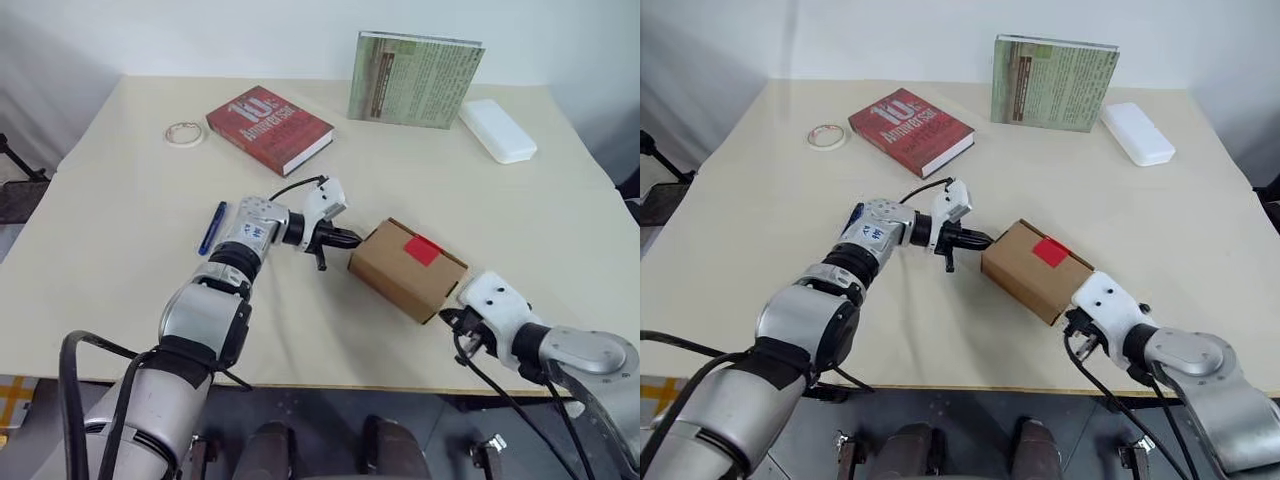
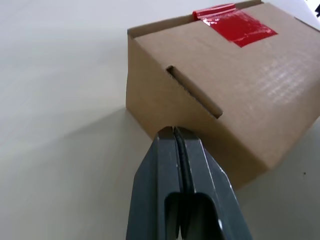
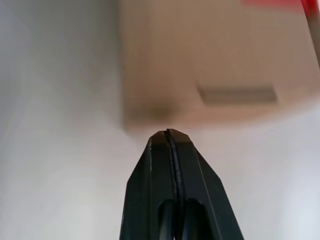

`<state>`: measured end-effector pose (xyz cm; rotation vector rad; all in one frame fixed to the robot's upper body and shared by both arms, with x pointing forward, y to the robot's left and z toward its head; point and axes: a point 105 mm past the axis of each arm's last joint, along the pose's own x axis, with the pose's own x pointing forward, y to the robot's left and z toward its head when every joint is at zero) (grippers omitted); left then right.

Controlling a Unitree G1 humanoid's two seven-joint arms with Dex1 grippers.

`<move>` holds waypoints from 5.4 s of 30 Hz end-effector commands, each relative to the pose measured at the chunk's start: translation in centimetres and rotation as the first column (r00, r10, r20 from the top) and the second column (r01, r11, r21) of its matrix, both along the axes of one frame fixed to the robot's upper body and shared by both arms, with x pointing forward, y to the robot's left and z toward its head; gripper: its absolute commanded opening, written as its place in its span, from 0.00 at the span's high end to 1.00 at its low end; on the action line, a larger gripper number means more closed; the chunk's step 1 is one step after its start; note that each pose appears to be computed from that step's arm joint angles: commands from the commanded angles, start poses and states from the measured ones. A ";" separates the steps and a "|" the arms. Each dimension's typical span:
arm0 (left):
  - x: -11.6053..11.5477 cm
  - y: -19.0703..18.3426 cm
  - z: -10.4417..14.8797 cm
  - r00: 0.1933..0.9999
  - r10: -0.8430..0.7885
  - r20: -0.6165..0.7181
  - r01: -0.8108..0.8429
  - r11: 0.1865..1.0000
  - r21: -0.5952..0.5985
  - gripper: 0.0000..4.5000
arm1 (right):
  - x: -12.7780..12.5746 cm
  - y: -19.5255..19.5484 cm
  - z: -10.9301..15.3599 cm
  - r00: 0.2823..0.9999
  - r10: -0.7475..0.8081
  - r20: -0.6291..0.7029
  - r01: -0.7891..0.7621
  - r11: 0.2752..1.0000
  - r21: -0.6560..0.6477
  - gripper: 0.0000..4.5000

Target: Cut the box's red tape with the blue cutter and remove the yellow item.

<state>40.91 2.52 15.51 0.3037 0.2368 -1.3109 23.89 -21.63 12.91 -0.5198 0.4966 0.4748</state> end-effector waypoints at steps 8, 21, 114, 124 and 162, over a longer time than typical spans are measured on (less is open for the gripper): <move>2.1 3.6 4.7 0.980 0.173 0.100 -0.158 0.976 -0.147 0.99 | 0.7 -5.7 3.5 0.980 -0.125 0.154 0.125 0.992 0.008 1.00; -0.1 12.3 6.1 0.797 0.595 0.105 -0.508 0.755 -0.415 0.99 | 8.0 -6.9 7.0 0.865 -0.244 0.438 0.089 0.935 0.344 1.00; -9.6 20.9 0.2 0.832 0.484 -0.271 -0.526 0.843 -0.112 1.00 | 5.6 4.6 14.5 0.729 0.425 0.537 -0.576 0.805 0.144 0.00; -10.1 21.2 -4.8 0.775 0.521 -0.358 -0.556 0.831 0.007 1.00 | 5.5 4.7 13.3 0.745 0.413 0.524 -0.565 0.809 0.165 0.00; -12.2 23.2 -9.6 0.790 0.610 -0.068 -0.569 0.769 0.291 0.58 | 5.5 4.9 13.3 0.746 0.399 0.534 -0.553 0.818 0.161 0.00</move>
